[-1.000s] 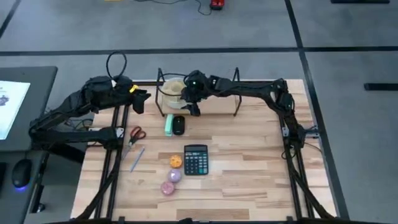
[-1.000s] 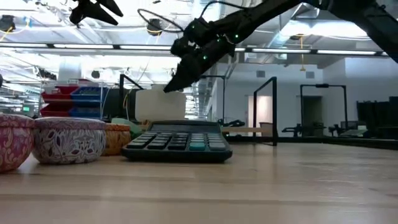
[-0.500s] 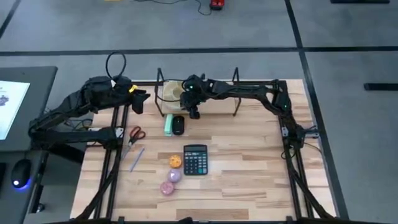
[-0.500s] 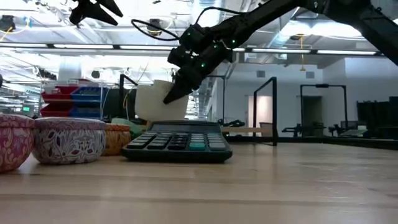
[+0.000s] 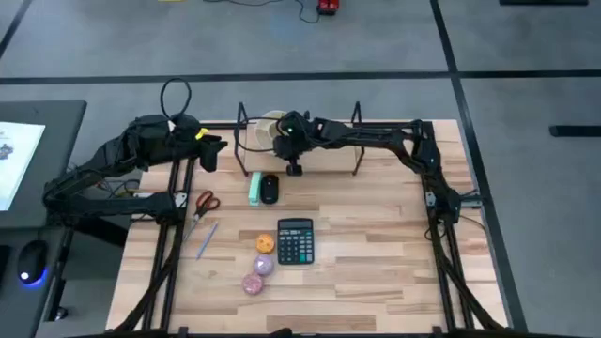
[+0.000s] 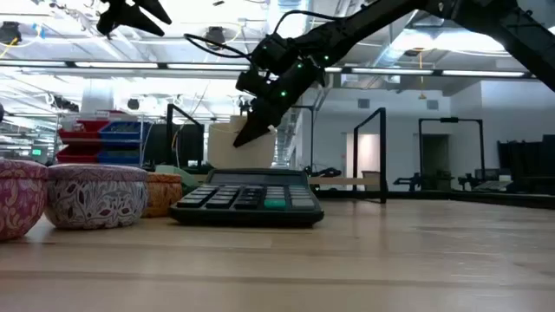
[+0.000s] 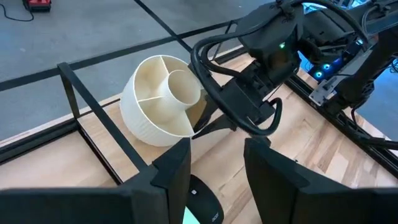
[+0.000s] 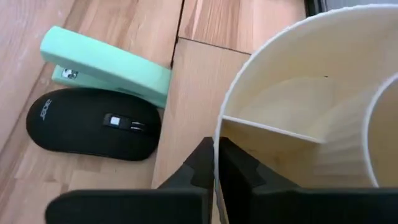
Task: Stock shelves
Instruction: Remove the white pen organizer from the shelf
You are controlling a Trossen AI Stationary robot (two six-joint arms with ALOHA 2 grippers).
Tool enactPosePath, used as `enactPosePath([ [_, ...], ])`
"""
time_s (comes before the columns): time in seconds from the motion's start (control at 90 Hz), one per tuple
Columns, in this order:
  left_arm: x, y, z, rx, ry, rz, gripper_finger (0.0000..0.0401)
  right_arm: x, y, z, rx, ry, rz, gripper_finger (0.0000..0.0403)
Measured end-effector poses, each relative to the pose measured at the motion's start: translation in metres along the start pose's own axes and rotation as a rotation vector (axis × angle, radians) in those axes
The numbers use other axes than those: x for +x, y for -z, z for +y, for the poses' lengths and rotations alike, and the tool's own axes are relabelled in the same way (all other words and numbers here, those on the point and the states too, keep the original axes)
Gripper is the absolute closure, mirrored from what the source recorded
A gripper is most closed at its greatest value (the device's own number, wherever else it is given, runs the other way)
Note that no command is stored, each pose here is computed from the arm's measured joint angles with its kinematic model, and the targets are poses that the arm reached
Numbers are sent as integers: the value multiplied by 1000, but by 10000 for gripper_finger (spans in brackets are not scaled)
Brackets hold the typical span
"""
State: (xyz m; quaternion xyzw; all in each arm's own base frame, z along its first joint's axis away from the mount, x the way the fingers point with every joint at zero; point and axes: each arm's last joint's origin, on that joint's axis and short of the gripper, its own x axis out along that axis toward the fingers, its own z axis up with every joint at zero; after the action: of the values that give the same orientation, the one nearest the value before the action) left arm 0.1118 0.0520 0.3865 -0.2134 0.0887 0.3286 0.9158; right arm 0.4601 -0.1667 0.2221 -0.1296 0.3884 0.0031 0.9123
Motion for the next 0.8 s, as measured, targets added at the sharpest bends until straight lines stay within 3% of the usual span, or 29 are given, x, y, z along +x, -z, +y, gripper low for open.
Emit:
enactPosePath([
  [0.311, 0, 0, 0, 4, -11, -5, 274, -41, -42, -14, 116, 22, -60, 402],
  [0.467, 0, 0, 0, 7, -11, -5, 274, -68, -50, -13, 142, 17, -54, 403],
  [0.622, 0, 0, 0, 12, -11, -3, 274, -107, -59, -1, 167, -27, -37, 403],
  [0.8, 0, 0, 0, 31, -9, -1, 274, -149, -74, 32, 159, -81, -44, 403],
])
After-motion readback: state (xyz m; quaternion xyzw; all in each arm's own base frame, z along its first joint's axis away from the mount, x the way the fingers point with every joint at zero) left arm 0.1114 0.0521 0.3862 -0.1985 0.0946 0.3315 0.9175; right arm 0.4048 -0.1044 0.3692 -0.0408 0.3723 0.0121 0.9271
